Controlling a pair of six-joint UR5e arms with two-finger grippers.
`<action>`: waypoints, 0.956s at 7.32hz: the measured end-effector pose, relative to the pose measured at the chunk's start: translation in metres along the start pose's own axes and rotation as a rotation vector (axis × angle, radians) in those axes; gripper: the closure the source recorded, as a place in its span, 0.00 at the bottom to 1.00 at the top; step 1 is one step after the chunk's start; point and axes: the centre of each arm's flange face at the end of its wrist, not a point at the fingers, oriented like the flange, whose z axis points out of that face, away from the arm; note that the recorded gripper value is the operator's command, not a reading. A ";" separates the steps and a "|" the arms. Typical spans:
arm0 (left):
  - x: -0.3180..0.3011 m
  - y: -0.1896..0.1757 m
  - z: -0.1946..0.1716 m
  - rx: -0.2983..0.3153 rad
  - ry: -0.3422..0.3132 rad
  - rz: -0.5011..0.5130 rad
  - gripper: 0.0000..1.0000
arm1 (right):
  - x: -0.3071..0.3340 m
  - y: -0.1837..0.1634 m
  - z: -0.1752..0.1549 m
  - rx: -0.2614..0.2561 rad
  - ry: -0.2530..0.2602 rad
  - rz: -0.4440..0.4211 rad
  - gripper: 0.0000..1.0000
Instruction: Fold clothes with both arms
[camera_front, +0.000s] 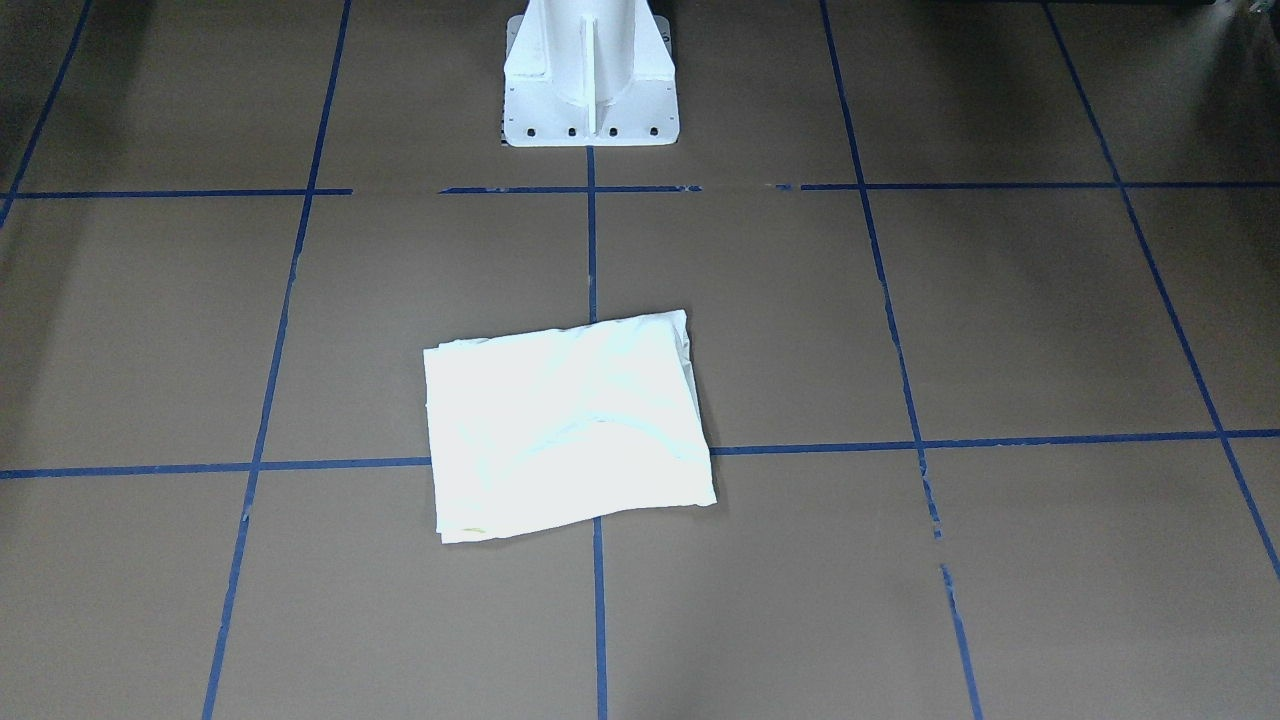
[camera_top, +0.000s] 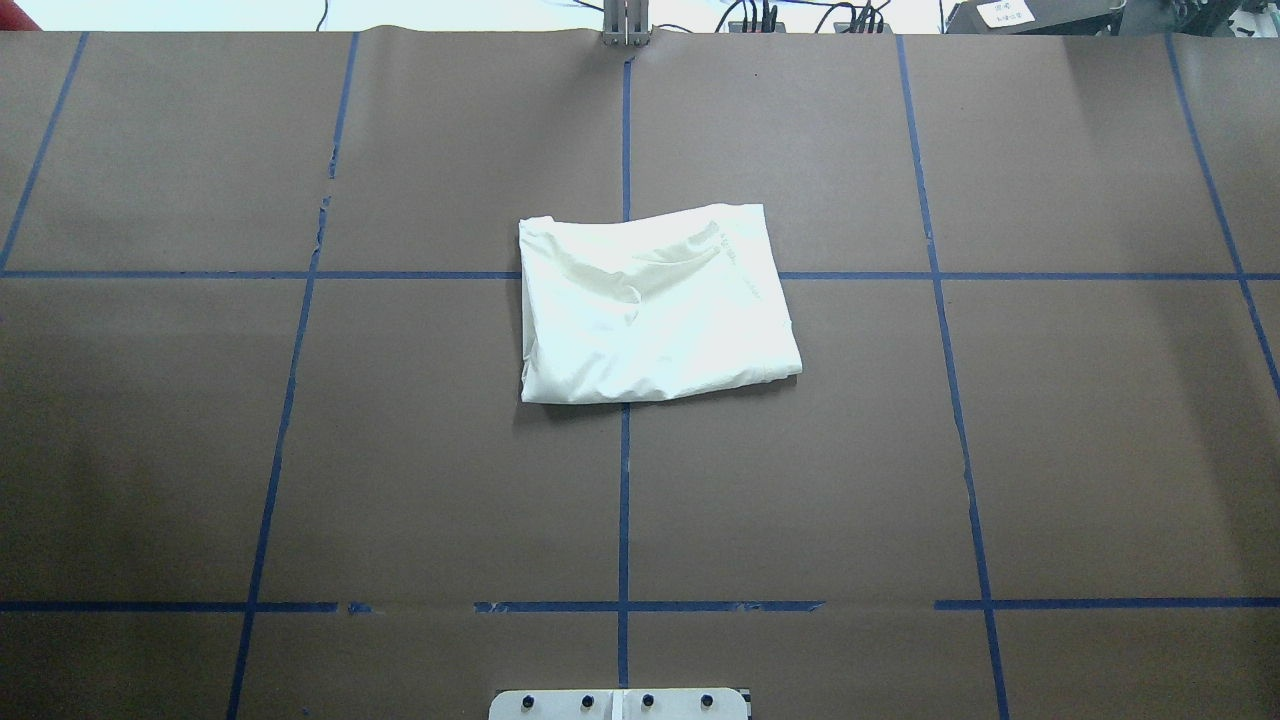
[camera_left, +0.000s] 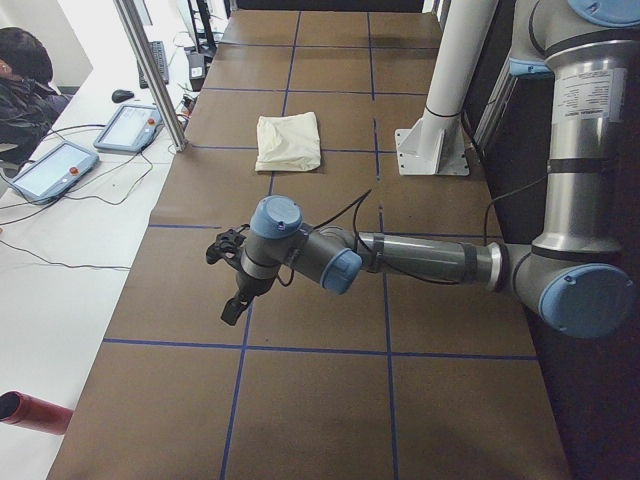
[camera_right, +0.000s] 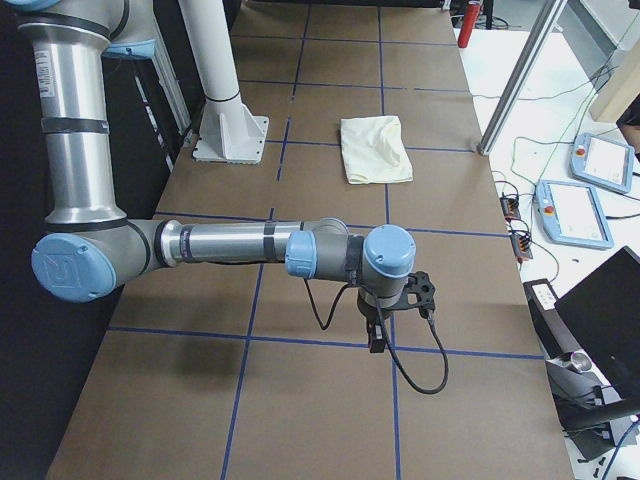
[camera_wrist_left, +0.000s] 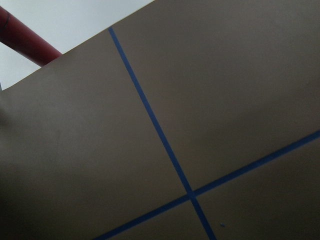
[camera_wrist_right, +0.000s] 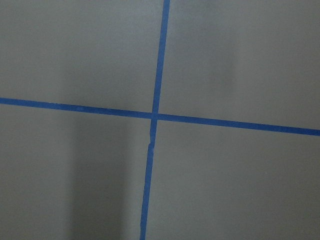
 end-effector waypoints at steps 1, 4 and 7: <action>-0.002 0.011 0.004 -0.013 -0.001 -0.026 0.00 | 0.003 0.004 0.003 -0.003 -0.012 0.013 0.00; -0.017 0.030 0.031 -0.122 0.025 -0.113 0.00 | 0.007 0.008 0.007 -0.010 -0.023 0.039 0.00; -0.004 0.033 0.022 -0.242 0.102 -0.178 0.00 | 0.009 0.010 0.009 -0.013 -0.028 0.047 0.00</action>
